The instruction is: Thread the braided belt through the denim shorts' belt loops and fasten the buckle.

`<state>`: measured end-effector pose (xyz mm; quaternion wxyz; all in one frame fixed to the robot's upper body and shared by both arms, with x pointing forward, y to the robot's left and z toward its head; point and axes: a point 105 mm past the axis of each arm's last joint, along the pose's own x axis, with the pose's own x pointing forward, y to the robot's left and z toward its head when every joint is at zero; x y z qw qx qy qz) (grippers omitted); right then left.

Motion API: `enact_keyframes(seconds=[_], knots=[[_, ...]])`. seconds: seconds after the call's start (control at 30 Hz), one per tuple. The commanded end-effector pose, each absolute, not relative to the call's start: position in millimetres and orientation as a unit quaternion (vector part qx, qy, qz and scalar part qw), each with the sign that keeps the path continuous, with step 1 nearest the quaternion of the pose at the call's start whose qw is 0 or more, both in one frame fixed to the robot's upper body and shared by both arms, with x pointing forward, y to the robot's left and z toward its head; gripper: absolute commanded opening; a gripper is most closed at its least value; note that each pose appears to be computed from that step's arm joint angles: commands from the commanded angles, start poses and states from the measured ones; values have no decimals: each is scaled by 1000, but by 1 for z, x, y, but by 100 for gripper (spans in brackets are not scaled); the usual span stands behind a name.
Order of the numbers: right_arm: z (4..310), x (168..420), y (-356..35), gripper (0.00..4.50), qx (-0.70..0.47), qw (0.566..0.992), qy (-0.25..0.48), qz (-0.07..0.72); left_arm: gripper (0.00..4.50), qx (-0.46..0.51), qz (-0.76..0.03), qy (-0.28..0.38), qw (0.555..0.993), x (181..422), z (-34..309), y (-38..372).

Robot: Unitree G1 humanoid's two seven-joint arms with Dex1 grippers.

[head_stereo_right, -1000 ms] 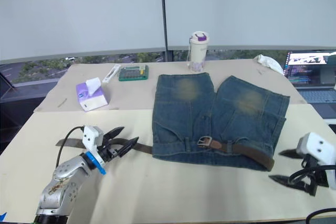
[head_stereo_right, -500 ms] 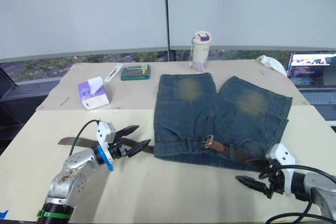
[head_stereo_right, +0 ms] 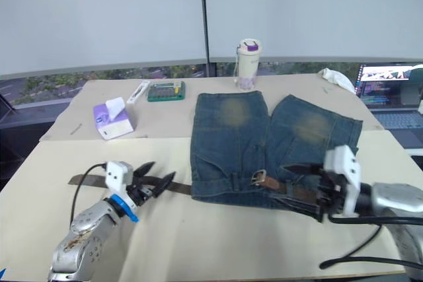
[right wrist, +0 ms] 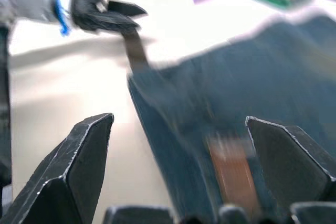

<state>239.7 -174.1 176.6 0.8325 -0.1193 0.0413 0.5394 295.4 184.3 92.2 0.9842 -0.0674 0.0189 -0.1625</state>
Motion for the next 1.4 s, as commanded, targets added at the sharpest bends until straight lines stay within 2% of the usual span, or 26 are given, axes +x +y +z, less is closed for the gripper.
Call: enact_keyframes(seconds=[0.03,0.1,0.2,0.27,0.43,0.63,0.73,1.0,1.13,1.27,1.4], knots=[[186,244,-154,447,-113,821,13,559,450,-87,-15,13,996,295,98,225],[188,248,-146,447,-100,817,4,568,450,-112,28,30,993,291,89,233],[189,251,-139,447,-82,814,-4,575,450,-116,37,51,991,289,81,230],[185,253,-135,447,-111,803,-2,585,450,-109,62,71,990,287,77,230],[184,261,-129,447,-121,795,-8,594,450,-192,96,119,969,267,64,221],[180,264,-127,447,-128,793,-11,596,450,-176,72,167,967,254,50,206],[179,264,-127,447,-129,793,-12,596,450,-195,69,181,961,257,43,204],[178,264,-124,447,-130,792,-12,596,450,-289,21,183,940,291,43,185],[179,264,-124,447,-133,793,-14,595,450,-317,-25,199,927,291,42,169],[180,265,-124,447,-134,794,-14,593,450,-349,-25,198,916,292,42,166],[178,264,-125,447,-135,794,-11,592,450,-378,-129,216,891,278,52,132]])
